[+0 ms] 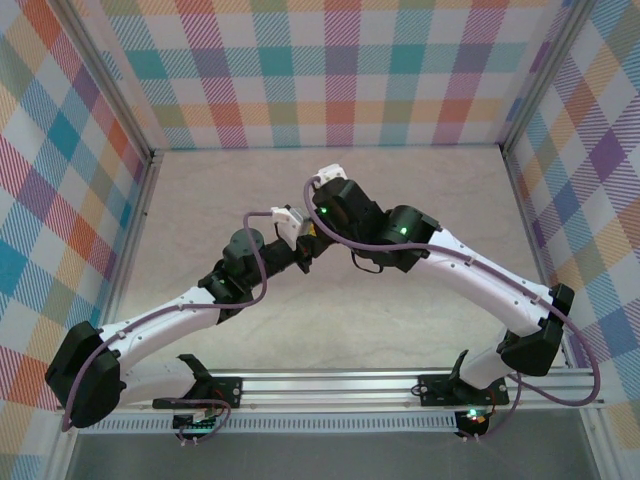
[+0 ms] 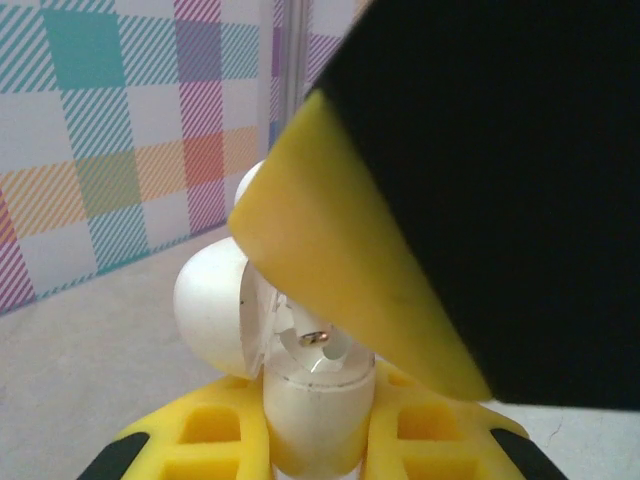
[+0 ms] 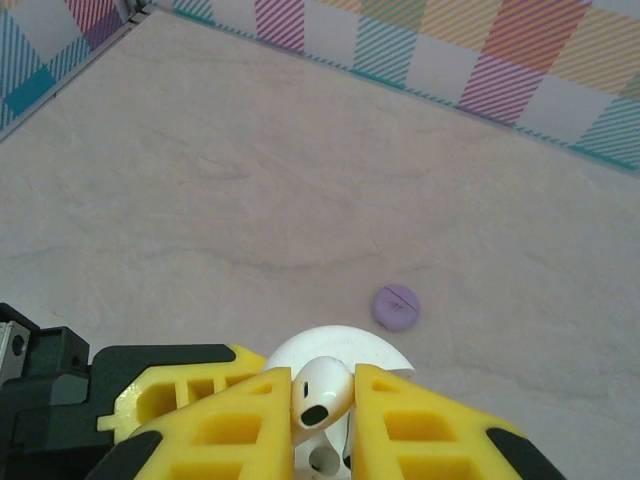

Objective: Insert the wireless bluetooth earbuds into the charging case

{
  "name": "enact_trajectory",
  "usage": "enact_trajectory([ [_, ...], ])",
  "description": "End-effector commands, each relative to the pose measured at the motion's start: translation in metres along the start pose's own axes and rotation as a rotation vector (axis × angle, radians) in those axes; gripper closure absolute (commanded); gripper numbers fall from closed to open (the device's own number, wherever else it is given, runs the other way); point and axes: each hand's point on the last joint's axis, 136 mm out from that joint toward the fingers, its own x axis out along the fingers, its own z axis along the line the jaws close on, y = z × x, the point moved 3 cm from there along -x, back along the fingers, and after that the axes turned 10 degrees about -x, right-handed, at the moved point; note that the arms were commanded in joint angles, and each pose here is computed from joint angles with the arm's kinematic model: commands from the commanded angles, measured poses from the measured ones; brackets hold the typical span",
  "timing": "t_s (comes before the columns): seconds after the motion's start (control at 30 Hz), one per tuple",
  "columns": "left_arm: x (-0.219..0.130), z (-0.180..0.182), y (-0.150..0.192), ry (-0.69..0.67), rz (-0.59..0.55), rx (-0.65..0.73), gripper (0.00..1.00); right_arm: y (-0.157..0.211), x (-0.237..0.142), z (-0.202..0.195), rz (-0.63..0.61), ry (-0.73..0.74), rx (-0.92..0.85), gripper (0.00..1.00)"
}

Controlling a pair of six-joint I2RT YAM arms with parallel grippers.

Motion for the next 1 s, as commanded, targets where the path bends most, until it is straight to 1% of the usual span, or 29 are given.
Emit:
enact_trajectory([
  [0.0, -0.0081, -0.0148, -0.0207, 0.057, -0.085, 0.025, 1.00, -0.0071, -0.0026, -0.0017, -0.027, 0.013, -0.024, 0.81],
  [0.37, -0.0115, -0.0181, -0.0236, 0.077, -0.099, 0.032, 1.00, -0.0058, 0.0029, -0.0005, -0.003, 0.023, -0.050, 0.80],
  [0.97, -0.0102, -0.0133, -0.0219, 0.044, -0.093, 0.031, 1.00, 0.0006, -0.0035, -0.0061, 0.022, 0.037, -0.054, 0.80],
])
